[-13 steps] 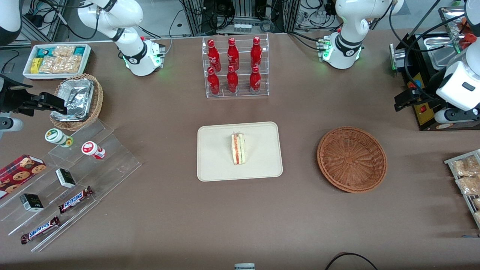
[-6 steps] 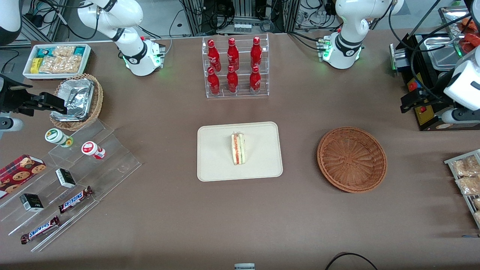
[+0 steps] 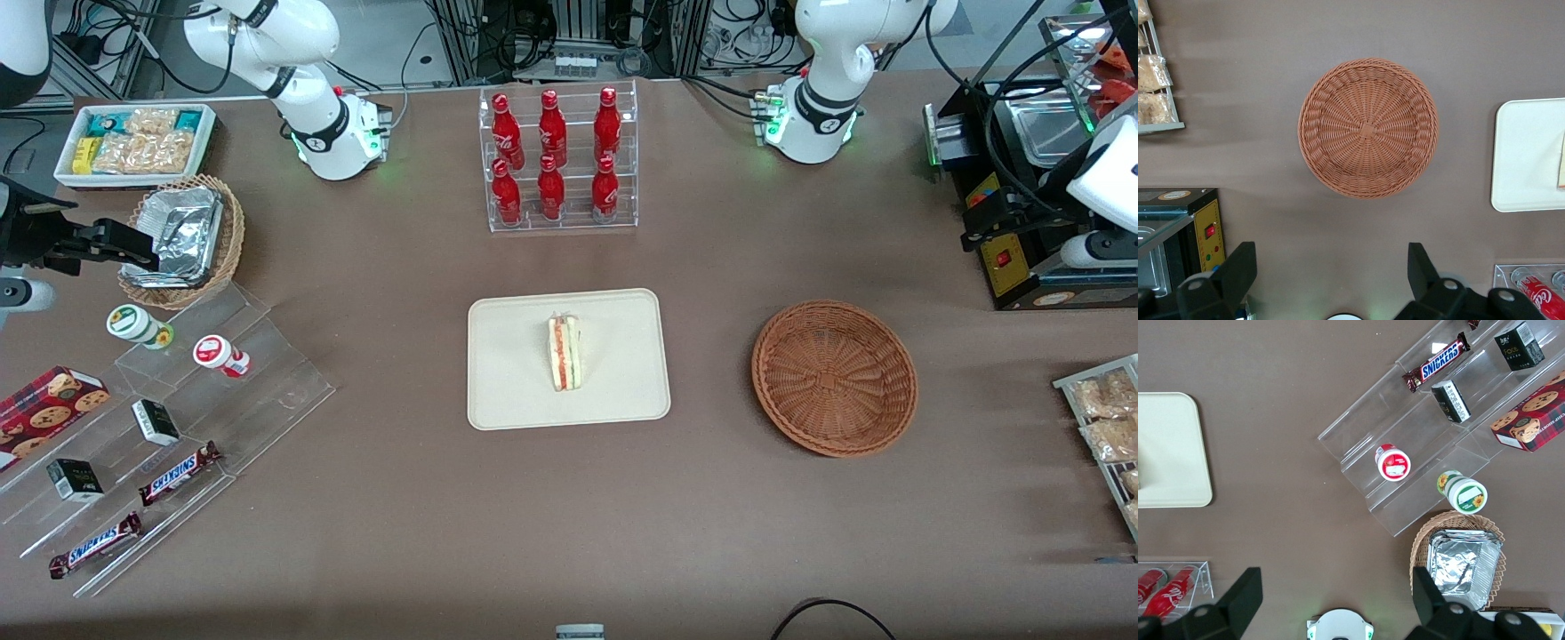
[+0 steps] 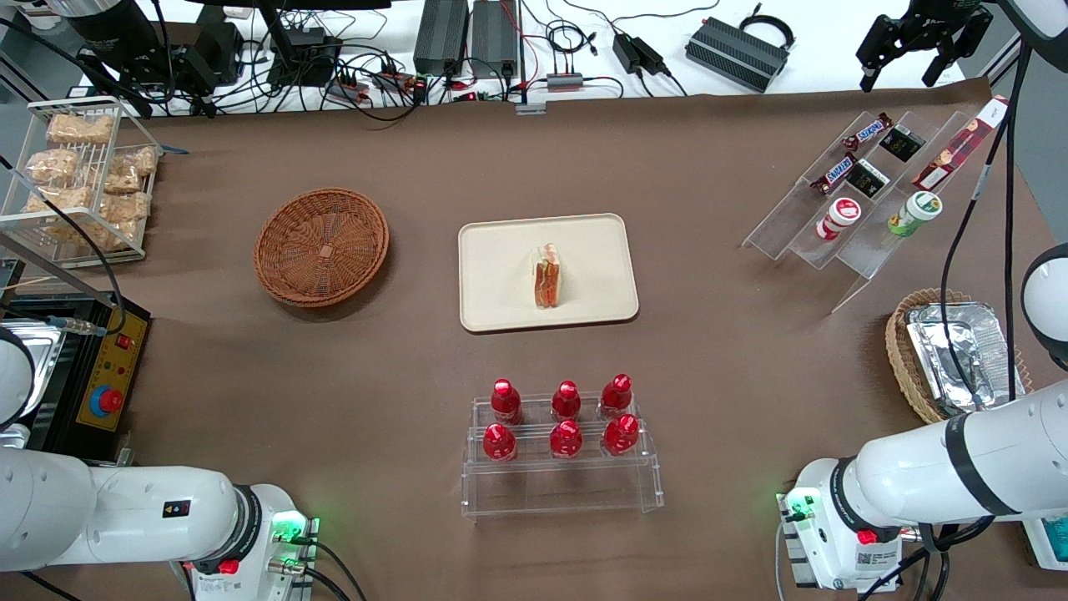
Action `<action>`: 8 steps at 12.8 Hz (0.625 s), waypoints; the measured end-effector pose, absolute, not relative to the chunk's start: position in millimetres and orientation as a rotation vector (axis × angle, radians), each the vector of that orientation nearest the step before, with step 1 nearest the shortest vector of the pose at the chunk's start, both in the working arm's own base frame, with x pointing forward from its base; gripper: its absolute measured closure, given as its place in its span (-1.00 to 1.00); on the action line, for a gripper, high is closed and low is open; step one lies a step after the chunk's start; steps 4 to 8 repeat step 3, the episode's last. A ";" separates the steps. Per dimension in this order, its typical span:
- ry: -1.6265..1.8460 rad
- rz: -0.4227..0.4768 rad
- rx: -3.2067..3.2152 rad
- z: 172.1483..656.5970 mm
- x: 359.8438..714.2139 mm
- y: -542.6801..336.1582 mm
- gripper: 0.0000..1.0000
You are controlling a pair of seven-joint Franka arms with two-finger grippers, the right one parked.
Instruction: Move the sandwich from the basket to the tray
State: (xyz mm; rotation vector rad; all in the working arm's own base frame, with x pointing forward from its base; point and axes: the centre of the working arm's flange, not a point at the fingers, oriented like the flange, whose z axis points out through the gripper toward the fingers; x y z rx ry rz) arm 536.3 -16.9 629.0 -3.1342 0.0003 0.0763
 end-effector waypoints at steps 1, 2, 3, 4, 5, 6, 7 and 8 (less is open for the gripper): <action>0.000 0.074 -3.134 629.2 536.5 -17.0 -1.00; 0.000 0.072 -3.134 629.6 536.7 -17.0 -1.00; 0.000 0.068 -3.135 630.7 537.2 -17.1 -1.00; 0.000 0.068 -3.135 630.7 537.2 -17.1 -1.00; 0.000 0.068 -3.135 630.7 537.2 -17.1 -1.00; 0.000 0.068 -3.135 630.7 537.2 -17.1 -1.00; 0.000 0.068 -3.135 630.7 537.2 -17.1 -1.00; 0.000 0.068 -3.135 630.7 537.2 -17.1 -1.00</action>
